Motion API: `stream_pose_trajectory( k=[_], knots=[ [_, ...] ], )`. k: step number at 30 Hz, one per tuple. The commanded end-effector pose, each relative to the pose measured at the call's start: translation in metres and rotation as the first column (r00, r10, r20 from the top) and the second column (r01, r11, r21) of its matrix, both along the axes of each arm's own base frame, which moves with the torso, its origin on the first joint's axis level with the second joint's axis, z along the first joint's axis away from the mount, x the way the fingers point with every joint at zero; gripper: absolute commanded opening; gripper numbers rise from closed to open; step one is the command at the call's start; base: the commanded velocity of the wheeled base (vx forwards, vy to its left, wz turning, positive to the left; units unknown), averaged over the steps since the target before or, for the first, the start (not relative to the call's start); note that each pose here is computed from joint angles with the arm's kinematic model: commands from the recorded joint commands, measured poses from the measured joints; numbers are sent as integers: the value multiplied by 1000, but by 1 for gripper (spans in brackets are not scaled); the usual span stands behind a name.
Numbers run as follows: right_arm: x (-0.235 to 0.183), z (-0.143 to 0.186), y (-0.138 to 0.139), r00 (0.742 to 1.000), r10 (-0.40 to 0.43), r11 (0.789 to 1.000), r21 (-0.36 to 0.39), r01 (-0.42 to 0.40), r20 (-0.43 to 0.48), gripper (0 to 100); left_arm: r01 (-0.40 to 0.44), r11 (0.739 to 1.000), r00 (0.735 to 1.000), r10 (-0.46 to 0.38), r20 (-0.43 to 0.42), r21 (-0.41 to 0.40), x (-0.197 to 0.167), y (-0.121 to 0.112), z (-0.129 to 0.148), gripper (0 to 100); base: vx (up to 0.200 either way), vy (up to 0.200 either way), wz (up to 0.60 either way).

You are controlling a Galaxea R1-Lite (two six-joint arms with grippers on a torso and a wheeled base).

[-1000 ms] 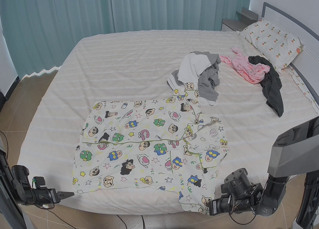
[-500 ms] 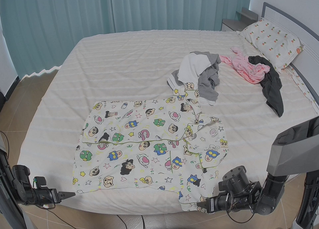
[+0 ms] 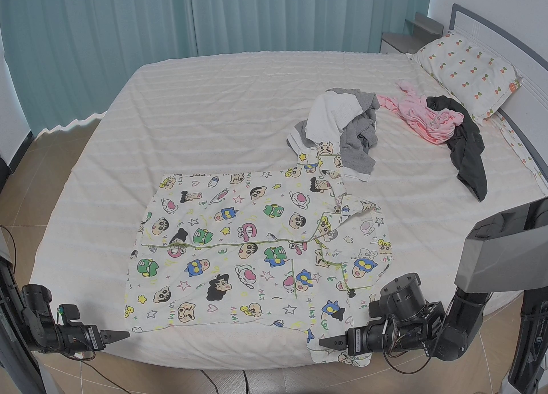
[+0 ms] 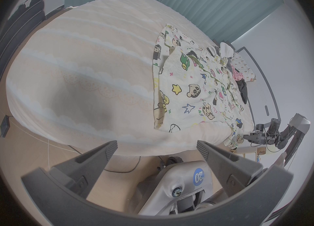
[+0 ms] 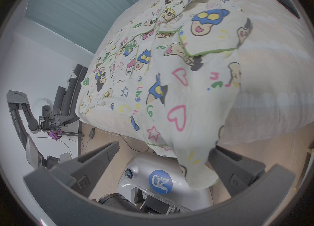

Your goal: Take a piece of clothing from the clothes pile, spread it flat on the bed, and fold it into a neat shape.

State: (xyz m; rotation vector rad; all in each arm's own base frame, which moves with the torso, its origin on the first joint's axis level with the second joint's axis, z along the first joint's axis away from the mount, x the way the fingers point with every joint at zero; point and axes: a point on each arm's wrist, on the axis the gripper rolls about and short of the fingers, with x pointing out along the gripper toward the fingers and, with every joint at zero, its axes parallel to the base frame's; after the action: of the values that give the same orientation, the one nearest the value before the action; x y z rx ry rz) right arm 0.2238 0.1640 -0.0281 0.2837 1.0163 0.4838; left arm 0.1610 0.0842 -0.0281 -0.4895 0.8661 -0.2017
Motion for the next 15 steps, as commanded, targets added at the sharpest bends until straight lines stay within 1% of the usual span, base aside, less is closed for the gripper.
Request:
stream_pose_trajectory(
  k=[1,5,9,10,13,15],
  knots=[
    [5,-2,3,1000,8,1000,9,-8,9,100,1,1000,1000,-1,-9,-9,-2,-1,-1,100,0,0,0],
    [9,-5,7,1000,26,1000,12,-26,13,100,6,1000,1000,-6,-6,-8,-1,-1,-1,100,0,0,0],
    [14,-8,11,1000,26,1000,11,-26,14,100,23,1000,1000,-23,3,0,3,-5,0,100,0,0,0],
    [14,-7,11,1000,25,1000,10,-25,11,0,24,1000,1000,-24,8,1,5,-6,1,100,0,0,0],
    [14,-7,11,1000,24,1000,10,-24,10,0,36,999,999,-36,28,7,11,-12,6,100,0,0,0],
    [13,-8,11,1000,19,1000,6,-19,14,0,20,999,1000,-21,12,28,15,-17,7,100,0,0,0]
  ],
)
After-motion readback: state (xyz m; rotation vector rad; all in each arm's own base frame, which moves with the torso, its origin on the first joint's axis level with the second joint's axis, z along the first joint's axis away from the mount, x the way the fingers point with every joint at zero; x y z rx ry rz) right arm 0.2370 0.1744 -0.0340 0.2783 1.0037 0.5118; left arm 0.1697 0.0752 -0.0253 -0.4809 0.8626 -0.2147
